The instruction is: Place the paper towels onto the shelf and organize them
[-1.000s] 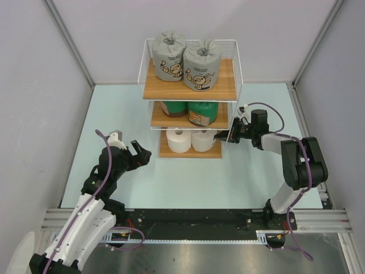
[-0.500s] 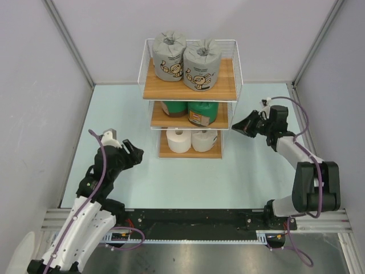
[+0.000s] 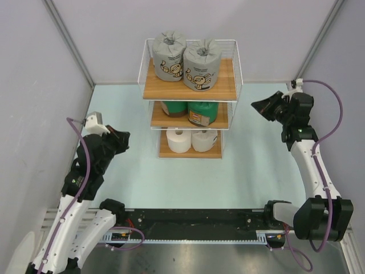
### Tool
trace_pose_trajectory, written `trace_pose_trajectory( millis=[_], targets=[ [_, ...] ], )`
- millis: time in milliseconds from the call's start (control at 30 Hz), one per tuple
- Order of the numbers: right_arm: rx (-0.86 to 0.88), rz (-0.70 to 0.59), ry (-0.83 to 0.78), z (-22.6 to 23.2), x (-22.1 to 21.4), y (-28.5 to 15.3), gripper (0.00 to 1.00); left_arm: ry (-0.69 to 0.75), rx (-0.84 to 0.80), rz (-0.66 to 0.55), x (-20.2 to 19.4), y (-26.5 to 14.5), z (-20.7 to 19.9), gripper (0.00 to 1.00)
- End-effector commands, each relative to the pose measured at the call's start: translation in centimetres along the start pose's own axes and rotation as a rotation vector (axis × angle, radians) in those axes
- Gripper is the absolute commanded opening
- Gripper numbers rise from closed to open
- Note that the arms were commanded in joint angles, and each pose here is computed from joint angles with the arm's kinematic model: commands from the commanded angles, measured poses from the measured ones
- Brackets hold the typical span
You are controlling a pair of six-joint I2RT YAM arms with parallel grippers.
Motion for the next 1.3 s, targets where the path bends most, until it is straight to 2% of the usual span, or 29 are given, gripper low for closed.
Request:
trace_pose_trajectory(
  millis=[0, 233, 333, 433, 700, 900, 1167, 1267],
  targets=[
    [0.089, -0.064, -0.060, 3.6, 3.2, -0.9, 0.00, 0.036, -0.069, -0.113, 4.2, -0.5, -2.2, 0.00],
    [0.325, 0.029, -0.121, 7.4, 5.1, -1.1, 0.00, 0.094, -0.106, -0.212, 9.4, 0.0, -4.8, 0.00],
    [0.467, 0.124, -0.115, 8.6, 5.1, -1.3, 0.00, 0.115, -0.149, -0.248, 10.7, -0.1, -5.7, 0.00],
    [0.578, 0.160, -0.169, 9.9, 4.9, -1.9, 0.00, 0.131, -0.213, -0.252, 11.5, 0.4, -6.6, 0.00],
    [0.604, 0.258, -0.224, 11.2, 2.7, -2.7, 0.00, 0.073, -0.360, -0.165, 11.6, 2.7, -7.1, 0.00],
    [0.618, 0.284, -0.236, 11.5, 2.2, -3.2, 0.00, 0.026, -0.362, -0.153, 12.3, 4.1, -5.3, 0.00],
    [0.574, 0.330, -0.248, 11.3, 1.1, -3.7, 0.00, -0.025, -0.567, -0.052, 12.6, 5.7, -5.8, 0.00],
    [0.598, 0.373, -0.253, 11.5, 0.5, -3.7, 0.00, -0.034, -0.576, -0.022, 12.4, 6.5, -5.7, 0.00]
  ],
)
Point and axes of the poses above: each gripper's point midway between its finger pads, its own y axis out along the fingers, its own z axis along the line the jaws close on, x = y × z, the point moved 10 cm from there along -y, back along the fingers, and after that the axes turned 3 degrees about y, right-handed, at the moved point
